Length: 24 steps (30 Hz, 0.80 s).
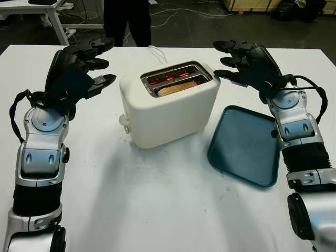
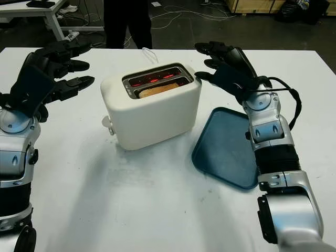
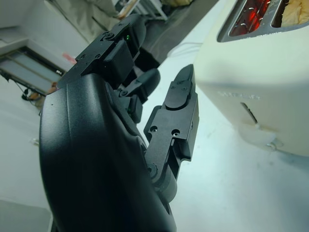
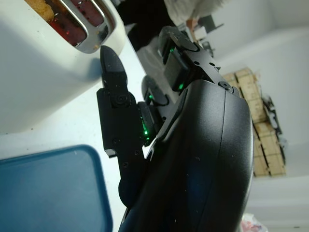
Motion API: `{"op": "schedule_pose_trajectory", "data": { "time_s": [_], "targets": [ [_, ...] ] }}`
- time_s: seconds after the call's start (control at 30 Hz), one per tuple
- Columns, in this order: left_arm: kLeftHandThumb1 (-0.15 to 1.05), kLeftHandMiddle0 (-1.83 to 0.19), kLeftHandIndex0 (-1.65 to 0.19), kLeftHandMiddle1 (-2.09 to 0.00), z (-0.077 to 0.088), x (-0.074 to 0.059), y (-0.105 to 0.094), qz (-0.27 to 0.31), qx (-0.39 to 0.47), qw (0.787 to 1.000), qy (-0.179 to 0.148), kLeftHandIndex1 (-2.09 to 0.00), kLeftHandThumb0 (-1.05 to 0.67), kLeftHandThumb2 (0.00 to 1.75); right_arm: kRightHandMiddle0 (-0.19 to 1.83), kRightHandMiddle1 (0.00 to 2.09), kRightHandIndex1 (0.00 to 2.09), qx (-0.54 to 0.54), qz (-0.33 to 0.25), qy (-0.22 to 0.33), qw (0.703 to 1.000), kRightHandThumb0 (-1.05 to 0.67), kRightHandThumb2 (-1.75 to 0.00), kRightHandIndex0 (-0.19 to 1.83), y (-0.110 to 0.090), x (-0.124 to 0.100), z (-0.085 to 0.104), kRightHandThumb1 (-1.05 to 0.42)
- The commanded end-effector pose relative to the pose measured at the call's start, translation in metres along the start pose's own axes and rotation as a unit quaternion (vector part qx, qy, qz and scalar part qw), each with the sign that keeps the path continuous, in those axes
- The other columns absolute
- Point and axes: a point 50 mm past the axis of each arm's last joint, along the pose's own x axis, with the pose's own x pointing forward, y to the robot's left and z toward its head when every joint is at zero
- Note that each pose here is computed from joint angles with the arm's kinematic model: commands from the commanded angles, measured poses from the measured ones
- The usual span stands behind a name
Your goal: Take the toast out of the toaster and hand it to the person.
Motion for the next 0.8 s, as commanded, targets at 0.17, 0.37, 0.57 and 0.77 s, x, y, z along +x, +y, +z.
{"op": "schedule_pose_trajectory", "data": {
  "time_s": [0.17,0.37,0.57,0.77],
  "targets": [
    [0.92,-0.35,-0.64,-0.79,0.0017,-0.0019,0.0014,0.001,-0.002,1.000,-0.005,-0.04,-0.41,0.04,0.53,0.00,0.00,-0.002,0.002,0.004,1.000,-0.26,0.00,0.58,0.0013,-0.0012,-0.0001,-0.89],
    [0.92,-0.35,-0.64,-0.80,0.0023,-0.0015,0.0005,0.001,-0.001,1.000,-0.006,-0.05,-0.38,0.07,0.54,0.00,0.00,-0.004,0.002,0.005,1.000,-0.26,0.00,0.58,0.0002,-0.0018,-0.0003,-0.89],
    [0.92,-0.35,-0.64,-0.80,0.0020,-0.0009,-0.0003,0.000,0.000,1.000,-0.006,-0.05,-0.38,0.08,0.52,0.00,0.00,0.003,0.005,0.006,1.000,-0.27,0.00,0.57,-0.0002,-0.0028,-0.0014,-0.89],
    [0.92,-0.35,-0.64,-0.80,0.0024,-0.0009,-0.0012,0.002,-0.001,1.000,-0.005,-0.05,-0.36,0.09,0.52,0.00,0.00,0.001,0.006,0.002,1.000,-0.28,0.00,0.57,-0.0005,-0.0030,-0.0022,-0.89]
  ]
}}
